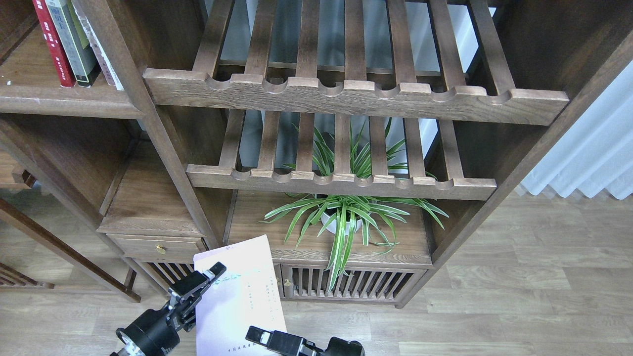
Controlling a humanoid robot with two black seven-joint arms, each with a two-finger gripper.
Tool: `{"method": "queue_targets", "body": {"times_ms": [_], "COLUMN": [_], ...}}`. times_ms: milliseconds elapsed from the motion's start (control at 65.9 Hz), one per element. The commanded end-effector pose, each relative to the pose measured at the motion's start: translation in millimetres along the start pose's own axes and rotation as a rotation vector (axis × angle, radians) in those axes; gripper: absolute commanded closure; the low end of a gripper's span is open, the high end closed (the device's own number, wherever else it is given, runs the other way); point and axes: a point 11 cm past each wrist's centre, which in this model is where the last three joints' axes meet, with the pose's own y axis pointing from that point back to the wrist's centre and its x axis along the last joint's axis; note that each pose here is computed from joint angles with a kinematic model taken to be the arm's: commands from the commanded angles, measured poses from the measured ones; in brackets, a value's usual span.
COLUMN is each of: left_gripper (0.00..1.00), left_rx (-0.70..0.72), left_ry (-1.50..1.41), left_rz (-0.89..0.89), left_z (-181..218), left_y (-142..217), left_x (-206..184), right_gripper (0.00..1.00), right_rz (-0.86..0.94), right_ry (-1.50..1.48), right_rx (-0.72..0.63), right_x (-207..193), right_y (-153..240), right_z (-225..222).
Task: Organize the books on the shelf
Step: 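Grip the white book with both grippers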
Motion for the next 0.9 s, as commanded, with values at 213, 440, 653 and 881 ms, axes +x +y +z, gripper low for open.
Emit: {"method": "queue_targets", "body": {"times_ms": [213, 440, 653, 881], "left_gripper": [0.91, 0.9, 0.9, 0.9], "left_rx": [-0.015, -0.021, -0.037, -0.083], "left_ry": [-0.032, -0.045, -0.054, -0.092], "left_rz": [0.036, 0.056, 0.052, 0.066], "left_z": [13, 18, 25, 50], "left_y": [15, 24, 24, 36], "left_x": [4, 6, 4, 1], "right_gripper": [0.93, 0.93, 0.8, 0.0], "right_rz": [-0.004, -0.001, 0.003, 0.02], "right_ry": [0.012, 0.02, 0.016, 0.061], "right_rx": [0.027, 0.036, 0.039, 0.017], "right_x": [-2, -1, 0, 2], "right_y": [0, -1, 0, 0], "right_z": [-13, -20, -19, -16]}}
